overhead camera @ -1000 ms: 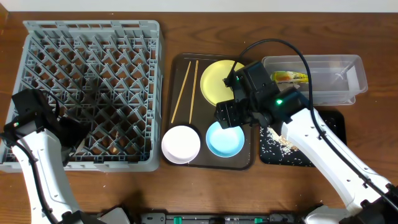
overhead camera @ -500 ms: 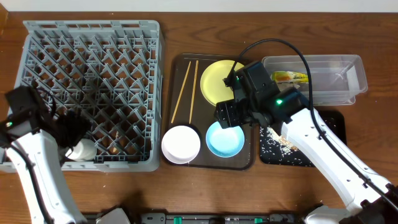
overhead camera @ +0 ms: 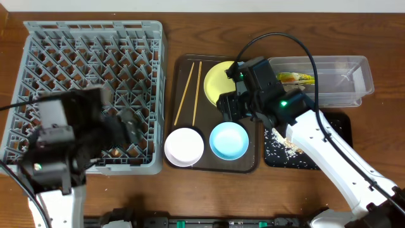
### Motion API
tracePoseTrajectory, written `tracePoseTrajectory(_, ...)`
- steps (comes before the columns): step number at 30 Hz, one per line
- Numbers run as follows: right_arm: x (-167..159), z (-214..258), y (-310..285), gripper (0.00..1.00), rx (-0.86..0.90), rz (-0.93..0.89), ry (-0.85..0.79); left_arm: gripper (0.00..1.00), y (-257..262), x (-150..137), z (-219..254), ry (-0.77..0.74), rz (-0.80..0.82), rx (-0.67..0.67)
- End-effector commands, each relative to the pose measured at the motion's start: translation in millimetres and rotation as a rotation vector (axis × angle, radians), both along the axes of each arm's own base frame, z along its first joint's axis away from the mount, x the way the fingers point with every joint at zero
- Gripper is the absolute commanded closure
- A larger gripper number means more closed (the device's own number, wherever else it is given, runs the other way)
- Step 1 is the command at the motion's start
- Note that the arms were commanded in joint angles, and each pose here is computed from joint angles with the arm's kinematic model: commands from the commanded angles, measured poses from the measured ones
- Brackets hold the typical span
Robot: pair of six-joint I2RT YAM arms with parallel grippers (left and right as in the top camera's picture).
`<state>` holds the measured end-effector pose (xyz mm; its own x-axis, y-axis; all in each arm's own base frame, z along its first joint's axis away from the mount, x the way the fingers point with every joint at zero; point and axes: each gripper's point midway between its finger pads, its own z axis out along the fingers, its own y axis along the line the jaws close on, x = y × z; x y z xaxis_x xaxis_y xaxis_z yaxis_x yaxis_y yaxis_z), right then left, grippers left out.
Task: Sort waste into correct bins and load items into the dishwasher
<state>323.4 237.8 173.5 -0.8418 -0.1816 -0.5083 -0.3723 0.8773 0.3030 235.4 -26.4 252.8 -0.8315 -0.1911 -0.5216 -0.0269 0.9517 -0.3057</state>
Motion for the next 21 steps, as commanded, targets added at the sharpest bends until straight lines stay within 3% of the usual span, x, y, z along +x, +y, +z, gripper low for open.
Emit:
tracePoseTrajectory(1,4,-11,-7,0.40,-0.066,-0.020,-0.009,0.07,-27,-6,10,-0.055,-0.183,0.027)
tracePoseTrajectory(5,0,-15,-10,0.40,-0.078,-0.022,0.012,0.03,-44,-10,8,-0.046,-0.259,0.023)
tracePoseTrajectory(8,-2,-16,-11,0.34,-0.085,-0.022,0.021,0.02,-47,-10,6,-0.040,-0.269,0.023)
tracePoseTrajectory(11,-2,-16,-11,0.01,-0.084,-0.021,0.022,0.02,-47,-9,5,-0.028,-0.262,0.017)
tracePoseTrajectory(21,-5,-16,-7,0.01,-0.062,-0.011,0.037,0.02,-47,-6,1,-0.012,-0.263,0.017)
